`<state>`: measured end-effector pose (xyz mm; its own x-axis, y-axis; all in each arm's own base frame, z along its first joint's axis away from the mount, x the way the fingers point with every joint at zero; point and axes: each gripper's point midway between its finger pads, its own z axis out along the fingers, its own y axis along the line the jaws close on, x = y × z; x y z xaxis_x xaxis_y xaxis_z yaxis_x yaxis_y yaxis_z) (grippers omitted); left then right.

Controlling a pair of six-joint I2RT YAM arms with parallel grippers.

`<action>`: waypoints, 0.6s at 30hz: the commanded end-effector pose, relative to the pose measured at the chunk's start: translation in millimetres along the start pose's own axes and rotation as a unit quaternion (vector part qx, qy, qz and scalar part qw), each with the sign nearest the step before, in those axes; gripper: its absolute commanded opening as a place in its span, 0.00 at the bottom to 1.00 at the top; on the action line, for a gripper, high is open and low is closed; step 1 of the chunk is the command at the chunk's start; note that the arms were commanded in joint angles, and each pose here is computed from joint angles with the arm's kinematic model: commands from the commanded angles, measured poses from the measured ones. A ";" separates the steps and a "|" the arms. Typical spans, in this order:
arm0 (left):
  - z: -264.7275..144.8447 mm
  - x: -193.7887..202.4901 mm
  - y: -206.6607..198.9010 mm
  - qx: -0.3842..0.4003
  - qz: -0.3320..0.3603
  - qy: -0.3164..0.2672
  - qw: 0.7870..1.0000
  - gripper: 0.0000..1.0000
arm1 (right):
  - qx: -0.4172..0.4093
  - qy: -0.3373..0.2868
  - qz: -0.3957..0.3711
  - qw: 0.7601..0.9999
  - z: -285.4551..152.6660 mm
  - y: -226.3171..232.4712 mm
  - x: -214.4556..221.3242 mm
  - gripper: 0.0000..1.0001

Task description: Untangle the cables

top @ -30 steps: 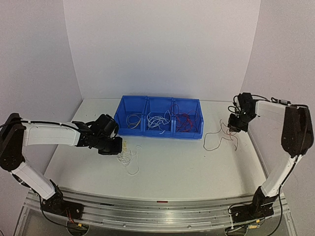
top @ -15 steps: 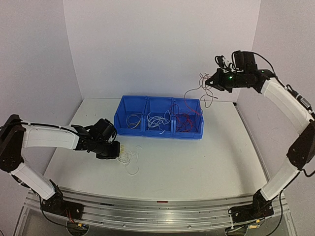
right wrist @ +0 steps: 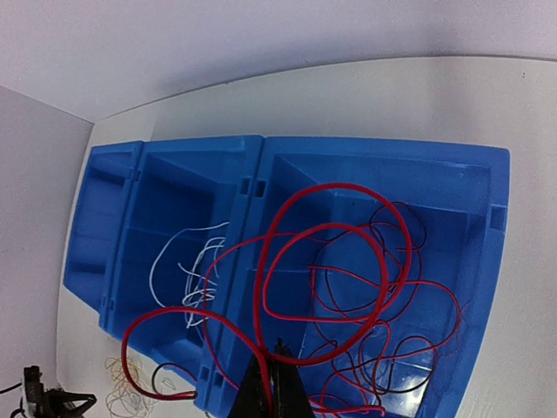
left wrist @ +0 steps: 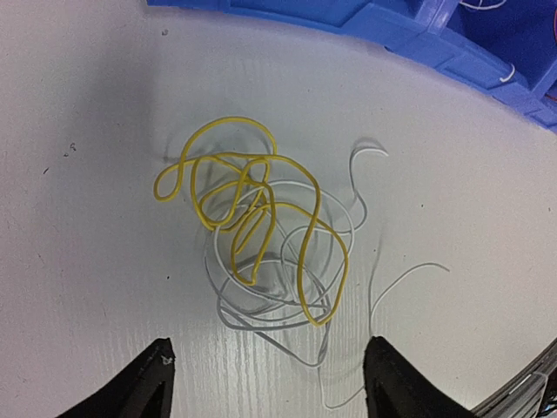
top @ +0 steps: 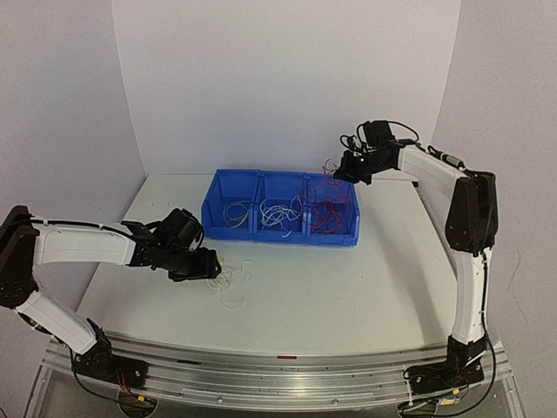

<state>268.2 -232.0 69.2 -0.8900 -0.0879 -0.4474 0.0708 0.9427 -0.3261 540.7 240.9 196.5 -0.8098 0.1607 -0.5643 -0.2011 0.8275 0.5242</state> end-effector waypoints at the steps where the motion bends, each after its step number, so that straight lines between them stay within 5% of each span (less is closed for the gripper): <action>1: -20.2 -18.5 -9.6 0.014 -0.007 -0.036 0.999 0.81 | 0.034 -0.019 -0.025 0.999 16.6 -16.7 -10.2 0.00; 6: -29.2 -20.7 -7.2 0.011 -0.011 -0.043 0.999 0.99 | 0.066 0.007 -0.045 0.997 49.6 -46.1 8.1 0.00; 14: -35.5 -23.9 -6.1 0.004 -0.013 -0.046 0.999 1.00 | 0.089 0.021 -0.119 0.989 77.6 -54.8 17.0 0.00; 18: -35.6 -27.0 -7.8 -0.001 -0.013 -0.045 0.999 1.00 | 0.168 0.020 -0.183 0.968 91.0 -71.3 18.8 0.00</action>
<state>265.9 -220.8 90.4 -0.8698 -0.1243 -0.4775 0.0452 0.9436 -0.3281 575.2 230.0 88.8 -0.8102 -0.0515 -0.5839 -0.2455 0.9344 0.2582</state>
